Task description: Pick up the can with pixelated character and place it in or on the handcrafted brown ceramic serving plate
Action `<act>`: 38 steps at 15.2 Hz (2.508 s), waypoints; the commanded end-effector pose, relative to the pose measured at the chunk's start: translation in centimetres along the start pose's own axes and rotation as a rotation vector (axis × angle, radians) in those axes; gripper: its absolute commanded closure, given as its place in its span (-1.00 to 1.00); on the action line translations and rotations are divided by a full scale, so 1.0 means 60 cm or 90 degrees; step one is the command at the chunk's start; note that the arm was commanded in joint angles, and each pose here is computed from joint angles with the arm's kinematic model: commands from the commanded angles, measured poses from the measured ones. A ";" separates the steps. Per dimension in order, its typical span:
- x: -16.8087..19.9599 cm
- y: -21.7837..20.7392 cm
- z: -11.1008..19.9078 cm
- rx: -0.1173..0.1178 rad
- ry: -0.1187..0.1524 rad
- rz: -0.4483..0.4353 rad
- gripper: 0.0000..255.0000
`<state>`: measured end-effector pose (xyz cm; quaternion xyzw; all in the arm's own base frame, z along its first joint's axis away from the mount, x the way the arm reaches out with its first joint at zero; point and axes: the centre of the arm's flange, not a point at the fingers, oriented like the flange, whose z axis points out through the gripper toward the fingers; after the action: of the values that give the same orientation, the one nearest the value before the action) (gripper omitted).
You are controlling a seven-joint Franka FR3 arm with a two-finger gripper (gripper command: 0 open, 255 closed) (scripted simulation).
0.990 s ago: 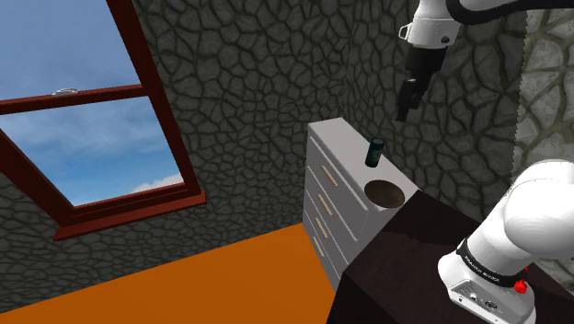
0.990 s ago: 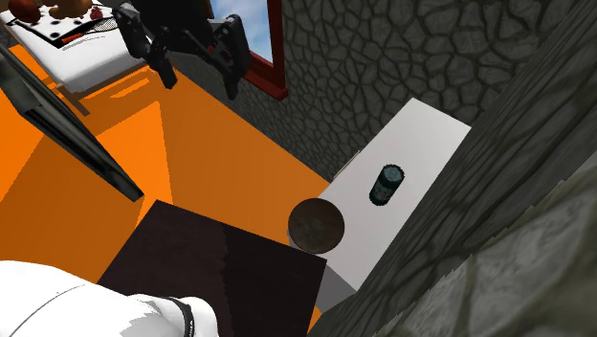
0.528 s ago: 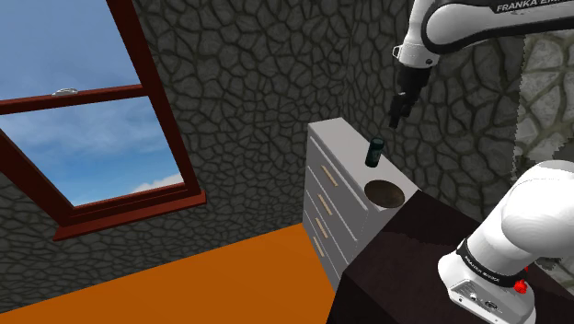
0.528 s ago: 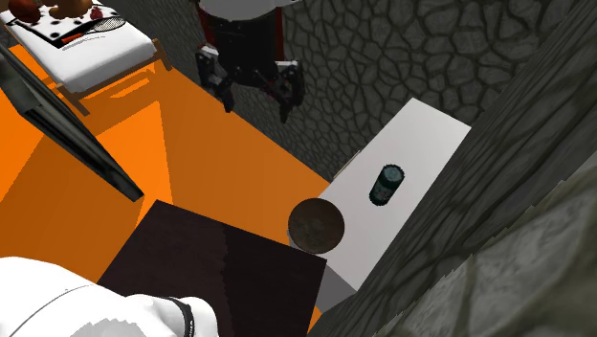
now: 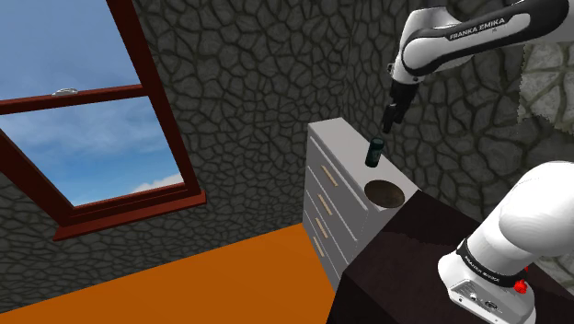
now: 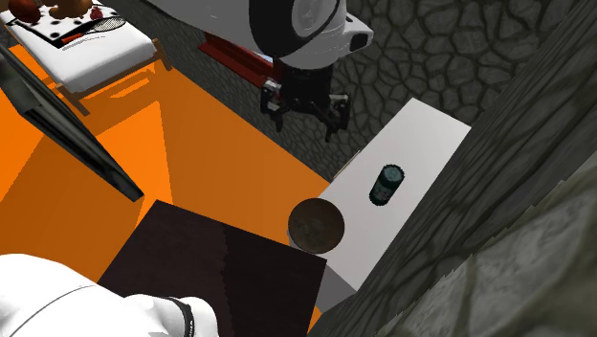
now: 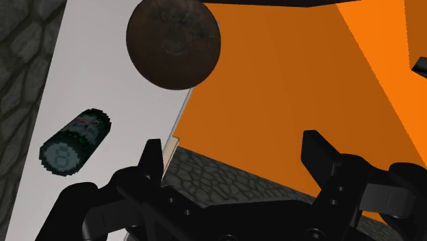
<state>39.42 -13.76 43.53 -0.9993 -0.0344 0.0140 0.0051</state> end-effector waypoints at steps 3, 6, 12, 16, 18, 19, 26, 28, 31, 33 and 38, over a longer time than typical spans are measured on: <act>0.031 0.060 0.056 -0.002 0.004 0.008 -1.00; 0.052 0.106 0.097 -0.003 0.006 0.013 -1.00; 0.094 0.199 0.179 -0.005 0.010 0.025 -1.00; 0.121 0.262 0.233 -0.006 0.013 0.033 -1.00; 0.135 0.293 0.260 -0.007 0.015 0.037 -1.00; 0.141 0.309 0.273 -0.007 0.015 0.039 -1.00; 0.172 0.382 0.352 -0.008 0.019 0.047 -1.00; 0.172 0.382 0.370 -0.008 0.019 0.047 -1.00; 0.173 0.382 0.396 -0.008 0.019 0.047 -1.00; 0.173 0.382 0.401 -0.008 0.019 0.047 -1.00; 0.173 0.382 0.401 -0.008 0.019 0.047 -1.00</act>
<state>50.68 -35.70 18.93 -1.0000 0.0027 -0.0007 -0.0014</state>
